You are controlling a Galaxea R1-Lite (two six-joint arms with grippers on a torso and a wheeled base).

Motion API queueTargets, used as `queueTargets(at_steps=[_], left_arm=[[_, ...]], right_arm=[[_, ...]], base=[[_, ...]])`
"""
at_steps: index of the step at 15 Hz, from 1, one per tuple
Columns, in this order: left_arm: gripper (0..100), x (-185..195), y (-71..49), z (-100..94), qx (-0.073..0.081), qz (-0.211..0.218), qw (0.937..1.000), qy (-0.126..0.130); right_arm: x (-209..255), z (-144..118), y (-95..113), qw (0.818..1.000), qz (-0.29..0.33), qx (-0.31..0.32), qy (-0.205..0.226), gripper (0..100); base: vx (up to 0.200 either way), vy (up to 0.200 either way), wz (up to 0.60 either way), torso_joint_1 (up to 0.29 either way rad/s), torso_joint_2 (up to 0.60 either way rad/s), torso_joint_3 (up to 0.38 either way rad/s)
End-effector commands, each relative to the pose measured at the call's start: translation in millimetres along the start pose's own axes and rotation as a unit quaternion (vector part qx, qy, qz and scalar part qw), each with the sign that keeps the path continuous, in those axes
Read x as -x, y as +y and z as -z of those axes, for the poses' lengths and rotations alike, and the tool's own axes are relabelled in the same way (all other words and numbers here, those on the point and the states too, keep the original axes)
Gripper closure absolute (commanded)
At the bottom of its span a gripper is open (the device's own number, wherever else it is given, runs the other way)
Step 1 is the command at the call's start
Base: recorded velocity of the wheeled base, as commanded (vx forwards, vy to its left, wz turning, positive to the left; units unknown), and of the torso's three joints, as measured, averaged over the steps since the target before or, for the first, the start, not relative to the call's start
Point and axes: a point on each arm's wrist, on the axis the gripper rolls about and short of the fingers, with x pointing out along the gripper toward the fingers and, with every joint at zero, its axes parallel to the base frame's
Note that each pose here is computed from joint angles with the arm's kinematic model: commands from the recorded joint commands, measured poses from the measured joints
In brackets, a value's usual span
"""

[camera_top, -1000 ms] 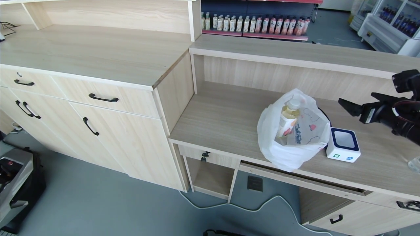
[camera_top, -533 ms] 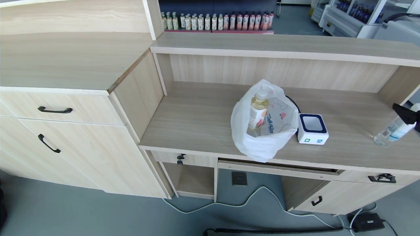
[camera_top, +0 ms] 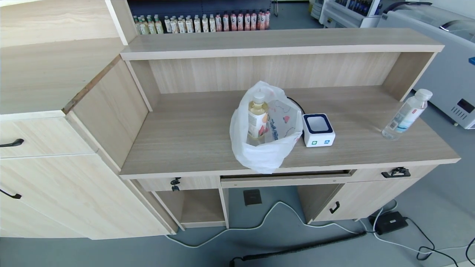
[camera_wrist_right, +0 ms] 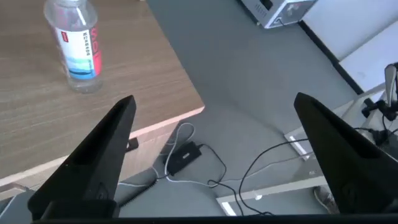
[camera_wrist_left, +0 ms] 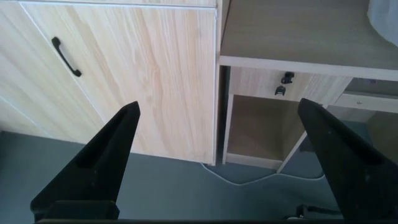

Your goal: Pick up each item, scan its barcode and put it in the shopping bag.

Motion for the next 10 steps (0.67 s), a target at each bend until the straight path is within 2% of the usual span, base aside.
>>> queueTargets(at_steps=[1,3,4,8,10], left_arm=[[0,0.0,0.0,-0.1,0.0,0.0,1.0,-0.001],[0,0.0,0.0,-0.1,0.0,0.0,1.0,-0.001],[0,0.0,0.0,-0.1,0.0,-0.001,1.0,-0.001],[0,0.0,0.0,-0.1,0.0,0.0,1.0,-0.001],[0,0.0,0.0,-0.1,0.0,-0.001,1.0,-0.001]], right_arm=[[-31.6,18.9,-16.0,0.998,0.009,-0.031,0.045,0],[-30.6,11.2,-17.5,0.994,-0.002,-0.089,0.065,0],[-29.0,7.5,-18.7,0.993,-0.002,-0.097,0.071,0],[-49.0,6.2,-26.7,0.994,0.005,-0.09,0.066,0],[-62.0,13.7,-20.7,0.994,-0.005,-0.086,0.072,0]], base=[[0.0,0.0,0.0,0.0,0.0,0.0],[0.0,0.0,0.0,0.0,0.0,0.0],[0.0,0.0,0.0,0.0,0.0,0.0],[0.0,0.0,0.0,0.0,0.0,0.0],[0.0,0.0,0.0,0.0,0.0,0.0]])
